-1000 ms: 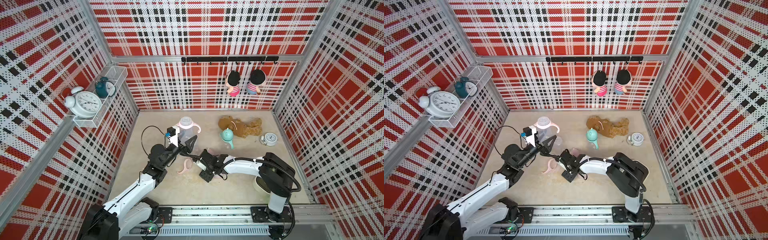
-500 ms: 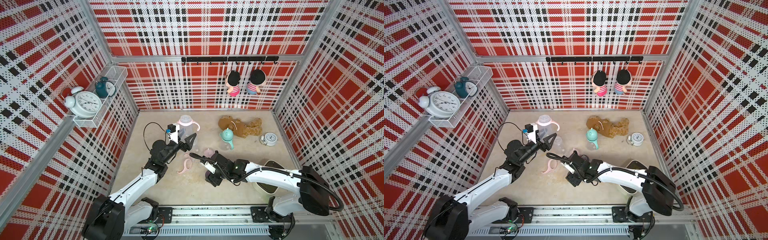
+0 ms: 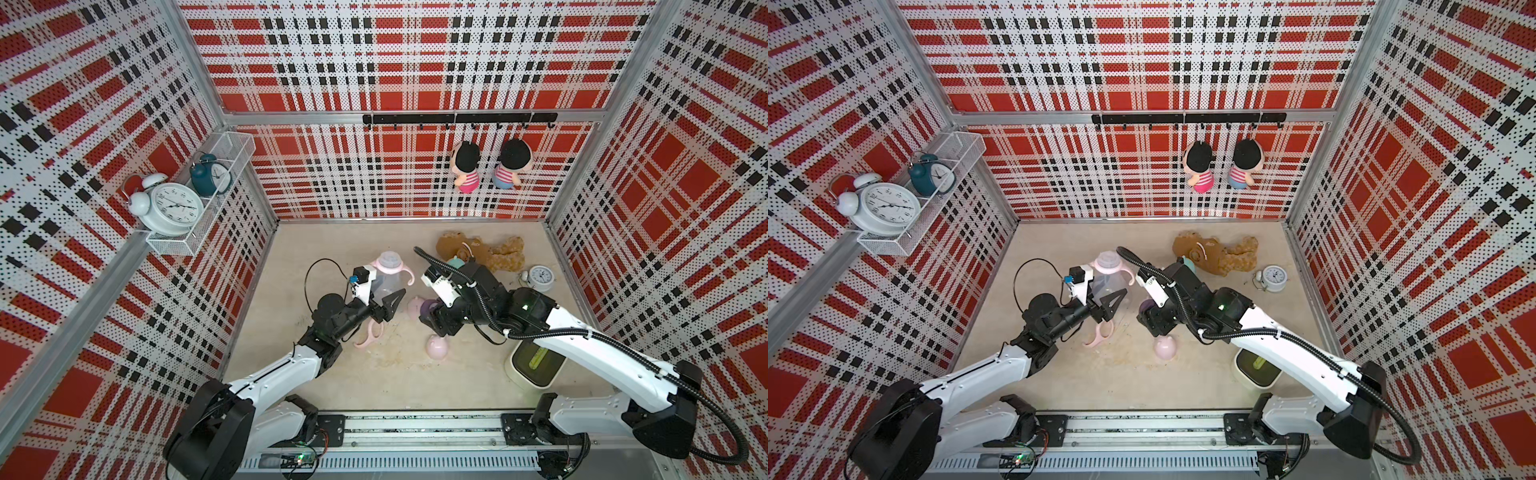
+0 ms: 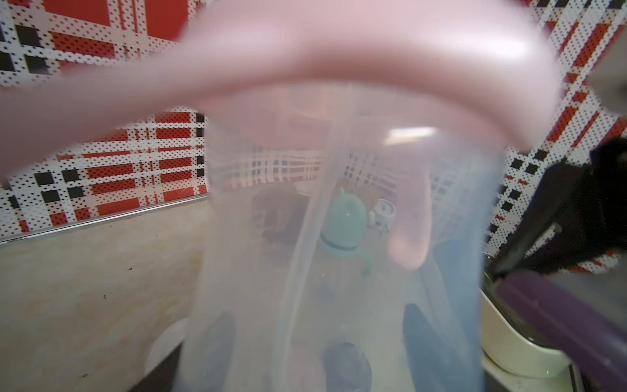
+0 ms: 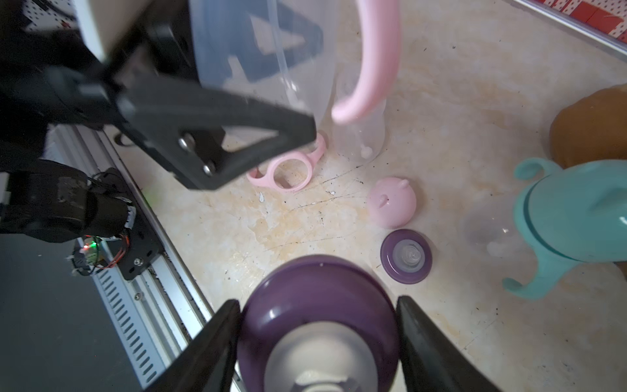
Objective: Assemble the baby bottles
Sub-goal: Close the nipple on the baby bottle.
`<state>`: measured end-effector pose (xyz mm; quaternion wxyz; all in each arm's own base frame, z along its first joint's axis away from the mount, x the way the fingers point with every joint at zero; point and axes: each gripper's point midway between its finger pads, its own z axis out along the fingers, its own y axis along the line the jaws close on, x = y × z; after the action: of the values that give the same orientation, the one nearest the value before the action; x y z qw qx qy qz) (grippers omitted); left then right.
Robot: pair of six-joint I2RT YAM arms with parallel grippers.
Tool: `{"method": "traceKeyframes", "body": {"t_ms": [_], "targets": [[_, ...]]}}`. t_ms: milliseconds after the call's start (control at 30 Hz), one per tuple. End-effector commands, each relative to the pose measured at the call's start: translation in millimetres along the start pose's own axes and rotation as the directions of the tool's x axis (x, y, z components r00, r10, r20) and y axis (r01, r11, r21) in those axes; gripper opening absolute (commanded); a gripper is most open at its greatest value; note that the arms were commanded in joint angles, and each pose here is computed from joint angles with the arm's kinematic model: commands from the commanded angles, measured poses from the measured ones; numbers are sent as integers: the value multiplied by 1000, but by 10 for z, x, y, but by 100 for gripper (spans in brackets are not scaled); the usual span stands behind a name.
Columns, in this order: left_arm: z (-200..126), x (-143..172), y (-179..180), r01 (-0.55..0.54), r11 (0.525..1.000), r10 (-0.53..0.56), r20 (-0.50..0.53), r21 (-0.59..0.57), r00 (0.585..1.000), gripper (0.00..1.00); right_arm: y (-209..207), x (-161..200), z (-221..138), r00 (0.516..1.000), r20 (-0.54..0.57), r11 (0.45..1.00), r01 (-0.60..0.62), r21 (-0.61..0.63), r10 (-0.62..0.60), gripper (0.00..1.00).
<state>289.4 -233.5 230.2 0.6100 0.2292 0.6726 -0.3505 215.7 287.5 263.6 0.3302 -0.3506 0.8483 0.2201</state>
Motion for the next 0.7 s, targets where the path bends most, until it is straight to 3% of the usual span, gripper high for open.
{"method": "traceKeyframes", "body": {"t_ms": [0, 267, 667], "targets": [[-13, -20, -166, -94, 996, 94, 37, 8, 995, 0, 61, -6, -275, 999, -36, 999, -23, -32, 22, 62], [-31, 269, -449, -140, 986, 141, -4, 95, 990, 0, 145, -215, -522, 998, -61, 998, -12, -57, 8, 63], [0, 545, -731, -226, 961, 235, -39, 157, 971, 0, 199, -275, -319, 988, -150, 996, 27, -87, -40, 63]]}}
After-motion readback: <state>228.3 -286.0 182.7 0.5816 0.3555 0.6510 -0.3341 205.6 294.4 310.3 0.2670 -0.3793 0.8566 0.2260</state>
